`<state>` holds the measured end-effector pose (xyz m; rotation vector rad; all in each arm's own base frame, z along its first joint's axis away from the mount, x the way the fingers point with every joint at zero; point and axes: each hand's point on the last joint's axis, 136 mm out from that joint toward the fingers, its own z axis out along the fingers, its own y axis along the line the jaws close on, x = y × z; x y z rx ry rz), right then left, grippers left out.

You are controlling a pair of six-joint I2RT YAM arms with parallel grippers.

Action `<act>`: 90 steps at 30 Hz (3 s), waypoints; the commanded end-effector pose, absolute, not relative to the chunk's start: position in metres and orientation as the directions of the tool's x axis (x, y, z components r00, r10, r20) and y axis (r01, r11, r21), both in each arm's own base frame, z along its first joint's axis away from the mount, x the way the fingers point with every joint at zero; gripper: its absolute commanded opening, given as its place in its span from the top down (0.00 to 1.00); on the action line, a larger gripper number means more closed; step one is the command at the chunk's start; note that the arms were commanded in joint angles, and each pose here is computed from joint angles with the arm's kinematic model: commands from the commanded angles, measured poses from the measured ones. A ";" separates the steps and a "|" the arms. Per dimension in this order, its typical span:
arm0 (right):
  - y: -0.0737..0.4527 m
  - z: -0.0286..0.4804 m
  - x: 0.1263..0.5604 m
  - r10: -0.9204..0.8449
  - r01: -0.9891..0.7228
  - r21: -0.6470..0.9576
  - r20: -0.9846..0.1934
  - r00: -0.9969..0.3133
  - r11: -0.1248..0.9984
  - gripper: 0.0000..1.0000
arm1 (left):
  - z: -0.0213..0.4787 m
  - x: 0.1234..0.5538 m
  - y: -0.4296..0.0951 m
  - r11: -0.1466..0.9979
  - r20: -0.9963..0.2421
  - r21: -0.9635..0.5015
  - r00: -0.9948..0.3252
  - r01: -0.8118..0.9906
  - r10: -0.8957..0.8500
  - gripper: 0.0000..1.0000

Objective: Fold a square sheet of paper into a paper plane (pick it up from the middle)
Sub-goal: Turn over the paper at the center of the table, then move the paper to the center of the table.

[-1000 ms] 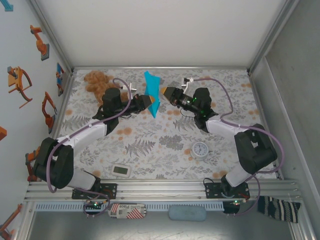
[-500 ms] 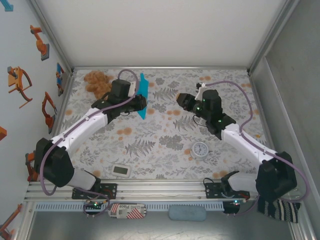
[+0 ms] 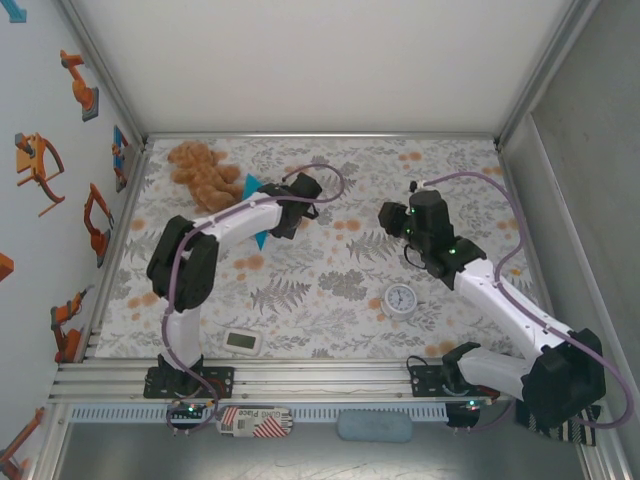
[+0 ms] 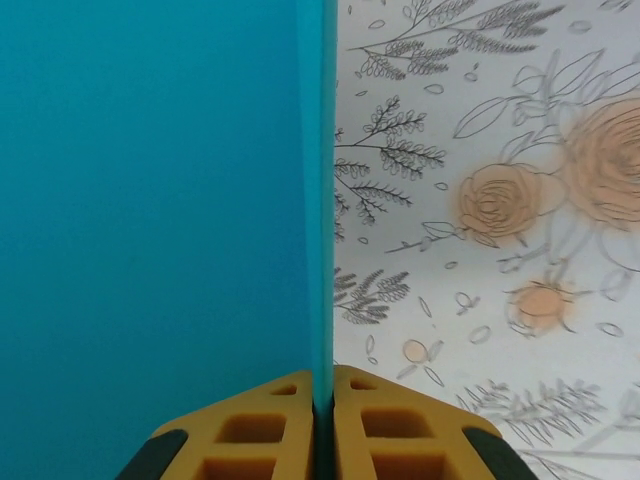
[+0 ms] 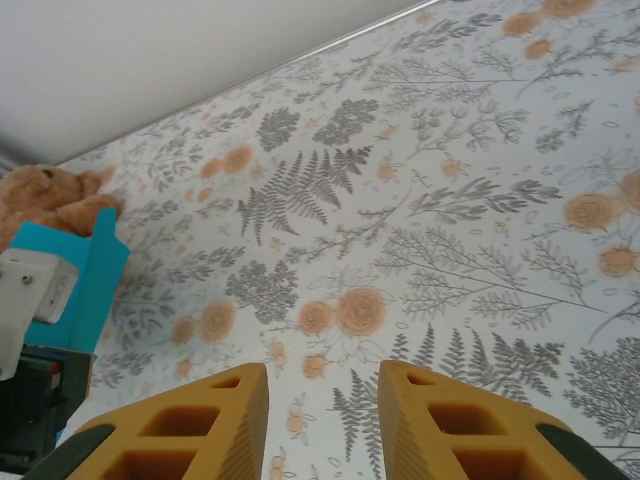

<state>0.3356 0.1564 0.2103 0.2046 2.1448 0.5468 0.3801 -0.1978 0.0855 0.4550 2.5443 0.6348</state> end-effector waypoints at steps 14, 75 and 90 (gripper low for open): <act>0.133 0.207 0.331 0.351 0.032 0.405 -0.748 -0.564 0.914 0.67 | 0.038 0.379 -0.209 0.664 -0.197 0.698 -0.820 0.267 0.537 0.85; 0.159 0.172 0.340 0.384 0.033 0.482 -0.653 -0.652 0.876 0.62 | 0.026 0.372 -0.219 0.962 -0.286 -0.270 -0.958 0.047 -0.034 0.24; 0.222 0.113 0.334 0.456 0.068 0.712 -0.371 -0.809 0.699 0.77 | 0.023 0.315 -0.299 0.836 -0.039 -0.535 -0.985 -0.122 -0.169 0.38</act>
